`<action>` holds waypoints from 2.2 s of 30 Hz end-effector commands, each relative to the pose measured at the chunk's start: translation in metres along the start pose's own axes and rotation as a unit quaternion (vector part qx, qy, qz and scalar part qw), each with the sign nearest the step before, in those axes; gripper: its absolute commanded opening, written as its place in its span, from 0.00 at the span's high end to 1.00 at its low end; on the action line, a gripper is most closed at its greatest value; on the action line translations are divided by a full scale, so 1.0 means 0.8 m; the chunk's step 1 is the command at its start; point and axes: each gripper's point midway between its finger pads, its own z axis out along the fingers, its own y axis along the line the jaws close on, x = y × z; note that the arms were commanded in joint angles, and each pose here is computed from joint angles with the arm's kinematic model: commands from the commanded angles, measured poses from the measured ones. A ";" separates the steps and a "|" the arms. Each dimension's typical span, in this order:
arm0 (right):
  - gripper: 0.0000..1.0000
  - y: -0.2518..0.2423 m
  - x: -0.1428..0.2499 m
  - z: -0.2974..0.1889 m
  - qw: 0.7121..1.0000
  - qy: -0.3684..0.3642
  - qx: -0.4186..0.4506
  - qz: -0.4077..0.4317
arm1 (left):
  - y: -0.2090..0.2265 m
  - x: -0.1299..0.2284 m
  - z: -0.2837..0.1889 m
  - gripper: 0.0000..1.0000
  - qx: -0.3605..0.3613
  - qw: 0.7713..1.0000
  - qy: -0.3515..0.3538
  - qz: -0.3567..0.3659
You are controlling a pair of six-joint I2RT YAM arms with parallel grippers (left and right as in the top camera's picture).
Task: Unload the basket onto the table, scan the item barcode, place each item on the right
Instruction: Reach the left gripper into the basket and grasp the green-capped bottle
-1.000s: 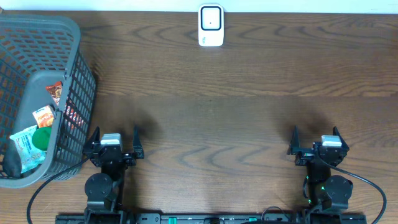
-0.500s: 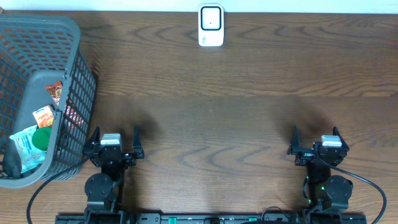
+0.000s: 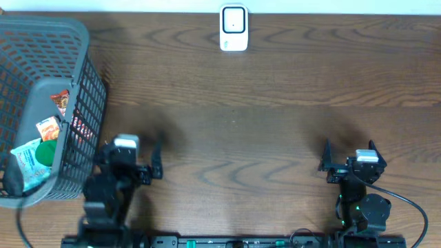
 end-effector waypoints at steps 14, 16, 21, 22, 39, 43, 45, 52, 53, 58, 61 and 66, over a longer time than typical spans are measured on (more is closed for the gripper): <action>0.01 0.004 0.002 0.000 1.000 0.003 -0.006 -0.007 | -0.017 -0.192 -0.037 0.00 0.057 0.981 0.177 -0.053; 0.01 0.004 0.002 0.000 1.000 0.003 -0.006 -0.007 | 0.018 -0.221 -0.045 0.00 -0.013 0.983 0.169 -0.073; 0.01 0.004 0.002 0.000 1.000 0.003 -0.006 -0.007 | 0.130 -0.256 -0.087 0.01 -0.168 0.953 0.187 -0.172; 0.01 0.004 0.002 0.000 1.000 0.003 -0.006 -0.007 | 0.148 -0.253 -0.091 0.01 -0.190 0.944 0.192 -0.192; 0.01 0.004 0.002 0.000 1.000 0.003 -0.006 -0.007 | 0.328 -0.059 -0.024 0.00 -0.280 0.798 0.380 -0.376; 0.01 0.004 0.002 0.000 1.000 0.003 -0.006 -0.007 | 0.328 -0.013 -0.007 0.01 -0.265 0.791 0.410 -0.368; 0.01 0.004 0.002 0.000 1.000 0.003 -0.006 -0.007 | 0.328 0.010 0.001 0.01 -0.261 0.788 0.419 -0.368; 0.01 0.004 0.002 0.000 1.000 0.003 -0.006 -0.007 | 0.327 0.067 0.006 0.01 -0.260 0.780 0.459 -0.336; 0.01 0.004 0.002 0.000 1.000 0.003 -0.006 -0.007 | 0.327 0.074 0.005 0.01 -0.263 0.777 0.464 -0.335; 0.01 0.004 0.002 0.000 1.000 0.003 -0.006 -0.007 | 0.319 0.107 0.011 0.01 -0.248 0.777 0.481 -0.322; 0.01 0.004 0.002 0.000 1.000 0.003 -0.006 -0.007 | 0.316 0.121 0.014 0.01 -0.247 0.775 0.483 -0.323; 0.01 0.004 0.002 0.000 1.000 0.003 -0.006 -0.007 | 0.311 0.144 0.018 0.02 -0.245 0.773 0.487 -0.325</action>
